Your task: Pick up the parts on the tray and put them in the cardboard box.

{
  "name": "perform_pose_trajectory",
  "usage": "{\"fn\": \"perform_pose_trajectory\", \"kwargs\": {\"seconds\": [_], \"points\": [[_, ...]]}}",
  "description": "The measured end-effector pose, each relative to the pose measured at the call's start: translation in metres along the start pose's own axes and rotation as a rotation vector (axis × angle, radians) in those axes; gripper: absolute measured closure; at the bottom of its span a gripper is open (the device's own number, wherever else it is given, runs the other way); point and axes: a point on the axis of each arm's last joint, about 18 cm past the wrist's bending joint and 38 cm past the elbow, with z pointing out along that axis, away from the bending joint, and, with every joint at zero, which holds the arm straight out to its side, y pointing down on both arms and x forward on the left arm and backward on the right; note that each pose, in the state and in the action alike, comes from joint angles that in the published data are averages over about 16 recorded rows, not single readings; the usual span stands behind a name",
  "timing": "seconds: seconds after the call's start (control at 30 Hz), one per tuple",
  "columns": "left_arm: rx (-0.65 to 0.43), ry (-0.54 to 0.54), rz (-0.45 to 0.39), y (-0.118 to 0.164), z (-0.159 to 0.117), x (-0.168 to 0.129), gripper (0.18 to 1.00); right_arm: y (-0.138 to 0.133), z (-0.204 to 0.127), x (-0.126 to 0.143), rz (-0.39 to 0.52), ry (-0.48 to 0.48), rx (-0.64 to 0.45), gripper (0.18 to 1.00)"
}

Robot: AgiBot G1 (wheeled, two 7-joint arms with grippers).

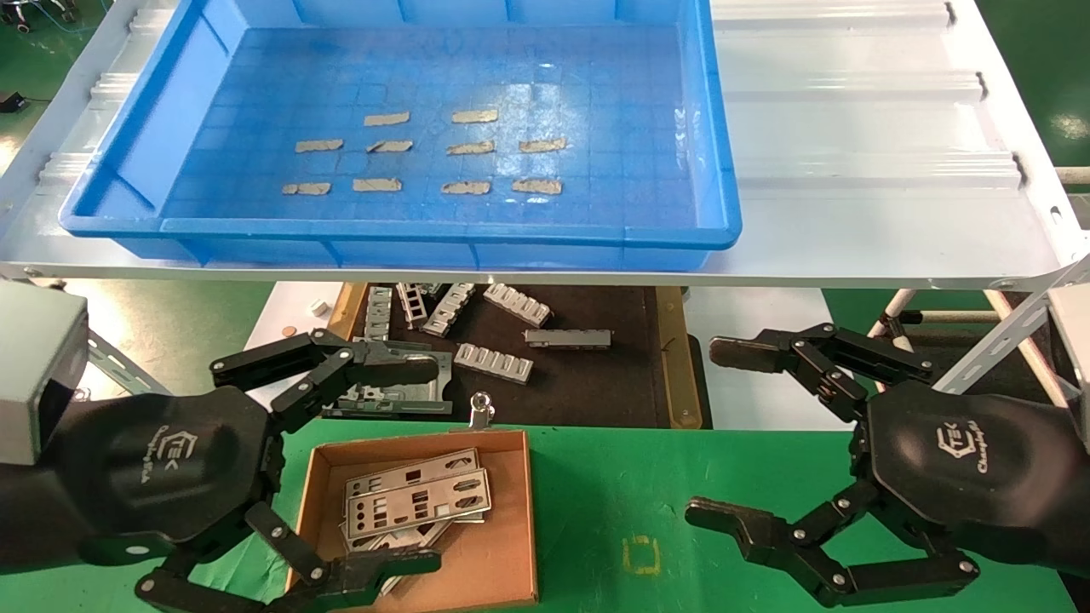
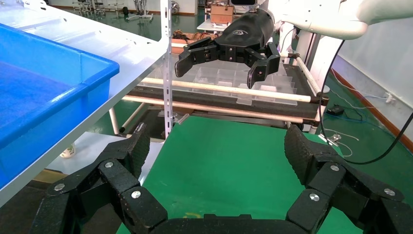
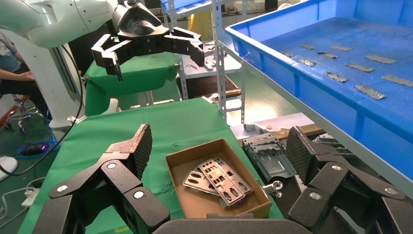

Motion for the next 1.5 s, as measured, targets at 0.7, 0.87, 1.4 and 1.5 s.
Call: {"fn": "perform_pose_trajectory", "kwargs": {"seconds": [0.7,0.87,1.4,1.5], "points": [[0.0,0.0,0.0,0.0002,0.0001,-0.0003,0.184,0.0,0.0,0.0,0.0,0.0,0.0,0.178],[0.0,0.0,0.0,0.0002,0.0001,-0.0003,0.184,0.0,0.0,0.0,0.0,0.0,0.0,0.178],[0.0,0.0,0.0,0.0002,0.0001,-0.0003,0.184,0.0,0.0,0.0,0.0,0.0,0.0,0.178],[0.0,0.0,0.0,0.0002,0.0001,-0.0003,0.184,0.0,0.0,0.0,0.0,0.0,0.0,0.178]]}}
